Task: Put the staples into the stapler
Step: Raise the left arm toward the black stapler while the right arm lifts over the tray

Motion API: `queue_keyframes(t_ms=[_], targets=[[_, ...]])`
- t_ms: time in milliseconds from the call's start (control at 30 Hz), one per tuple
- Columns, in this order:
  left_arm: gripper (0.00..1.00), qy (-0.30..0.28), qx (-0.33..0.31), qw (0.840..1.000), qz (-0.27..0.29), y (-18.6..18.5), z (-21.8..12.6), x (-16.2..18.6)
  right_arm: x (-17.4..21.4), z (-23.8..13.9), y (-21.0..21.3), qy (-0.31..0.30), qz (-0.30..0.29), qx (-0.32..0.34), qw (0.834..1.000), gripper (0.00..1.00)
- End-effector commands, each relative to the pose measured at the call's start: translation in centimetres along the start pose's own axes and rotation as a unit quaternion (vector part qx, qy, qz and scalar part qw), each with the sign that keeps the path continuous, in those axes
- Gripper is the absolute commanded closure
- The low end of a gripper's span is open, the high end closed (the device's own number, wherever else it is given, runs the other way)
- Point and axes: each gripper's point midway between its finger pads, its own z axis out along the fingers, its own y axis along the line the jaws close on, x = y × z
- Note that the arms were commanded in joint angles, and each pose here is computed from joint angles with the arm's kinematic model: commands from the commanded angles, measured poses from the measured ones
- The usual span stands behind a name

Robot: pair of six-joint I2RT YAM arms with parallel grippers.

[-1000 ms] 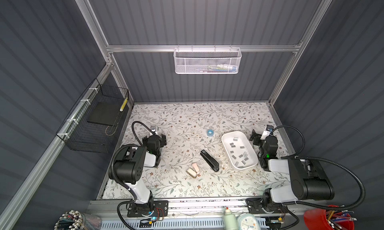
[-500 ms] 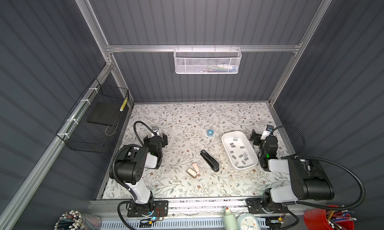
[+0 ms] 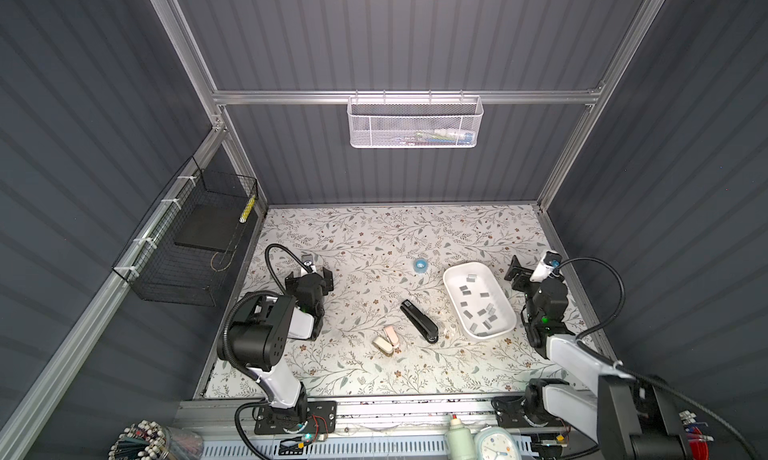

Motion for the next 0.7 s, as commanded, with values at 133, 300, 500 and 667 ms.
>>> queue_keyframes(t_ms=[133, 300, 500, 667], targets=[[0.00, -0.016, 0.080, 0.993, -0.085, -0.7, -4.8, -6.7, 1.6, -2.0, -1.1, 0.057, 0.109, 0.028, 0.992, 0.01], [0.00, 0.028, 0.172, 0.971, -0.161, -3.0, -7.3, -10.0, 4.4, -3.9, -1.1, 0.172, 0.205, 0.058, 0.962, 0.01], [0.00, 0.004, 0.307, 0.936, -0.170, -6.9, -9.7, -13.8, -0.5, -9.4, 9.0, 0.190, 0.288, -0.255, 0.903, 0.01], [0.00, -0.007, 0.248, 0.945, -0.211, -4.8, -9.0, -14.7, -6.2, -16.0, 13.7, 0.186, 0.339, -0.441, 0.810, 0.01]])
